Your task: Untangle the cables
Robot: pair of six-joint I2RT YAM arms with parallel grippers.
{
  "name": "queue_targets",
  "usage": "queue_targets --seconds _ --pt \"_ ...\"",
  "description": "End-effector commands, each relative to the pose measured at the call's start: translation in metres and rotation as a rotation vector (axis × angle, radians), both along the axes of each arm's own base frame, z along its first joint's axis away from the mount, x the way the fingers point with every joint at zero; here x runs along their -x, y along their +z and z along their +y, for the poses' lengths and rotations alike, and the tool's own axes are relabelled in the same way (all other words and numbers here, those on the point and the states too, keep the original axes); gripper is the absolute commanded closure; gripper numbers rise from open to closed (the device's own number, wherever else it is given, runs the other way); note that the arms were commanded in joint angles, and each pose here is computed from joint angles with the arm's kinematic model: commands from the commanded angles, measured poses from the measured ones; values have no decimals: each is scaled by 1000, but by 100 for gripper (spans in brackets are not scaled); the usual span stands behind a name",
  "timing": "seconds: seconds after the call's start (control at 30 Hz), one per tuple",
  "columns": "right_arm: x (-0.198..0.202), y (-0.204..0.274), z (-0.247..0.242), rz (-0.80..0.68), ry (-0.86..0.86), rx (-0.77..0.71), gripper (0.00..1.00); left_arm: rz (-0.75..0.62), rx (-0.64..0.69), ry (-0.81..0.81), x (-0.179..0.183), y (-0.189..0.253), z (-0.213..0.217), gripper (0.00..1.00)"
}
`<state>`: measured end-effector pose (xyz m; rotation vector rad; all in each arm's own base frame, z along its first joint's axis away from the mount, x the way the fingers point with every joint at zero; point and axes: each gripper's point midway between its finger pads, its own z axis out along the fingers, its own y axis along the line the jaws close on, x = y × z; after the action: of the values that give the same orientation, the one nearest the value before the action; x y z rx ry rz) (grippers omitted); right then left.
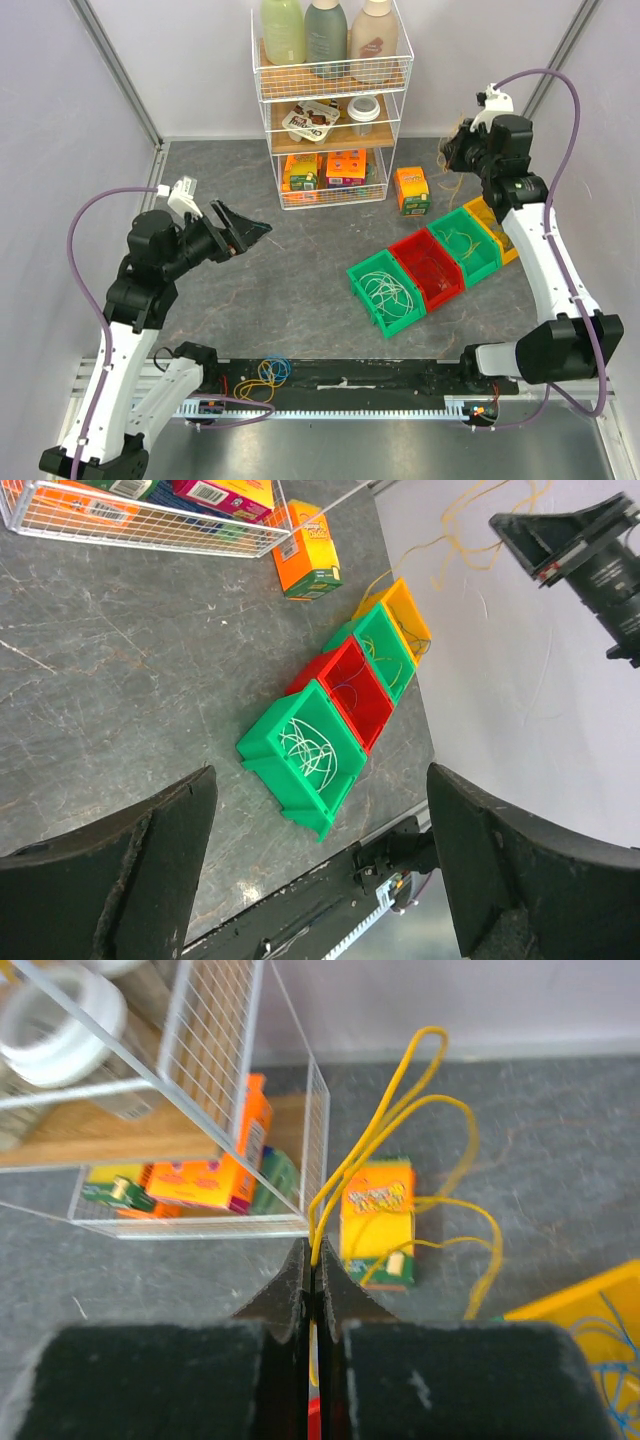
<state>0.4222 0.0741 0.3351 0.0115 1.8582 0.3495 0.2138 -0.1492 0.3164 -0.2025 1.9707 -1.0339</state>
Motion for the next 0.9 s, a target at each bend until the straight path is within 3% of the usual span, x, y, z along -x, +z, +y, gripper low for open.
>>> queue_targets --seconds 0.0,0.13,0.5,0.87 --pt "11 -12 -20 22 -34 52 100 -113 -29 -60 6 18 -3 10" --pt "28 -10 -44 48 -143 120 100 -116 -50 -57 4 15 -4 10" --pt "76 84 -75 -138 -288 172 100 -103 -45 -108 1 11 -15 10" --pt "77 44 -75 -59 -297 158 100 -101 -48 -117 4 9 -15 10"
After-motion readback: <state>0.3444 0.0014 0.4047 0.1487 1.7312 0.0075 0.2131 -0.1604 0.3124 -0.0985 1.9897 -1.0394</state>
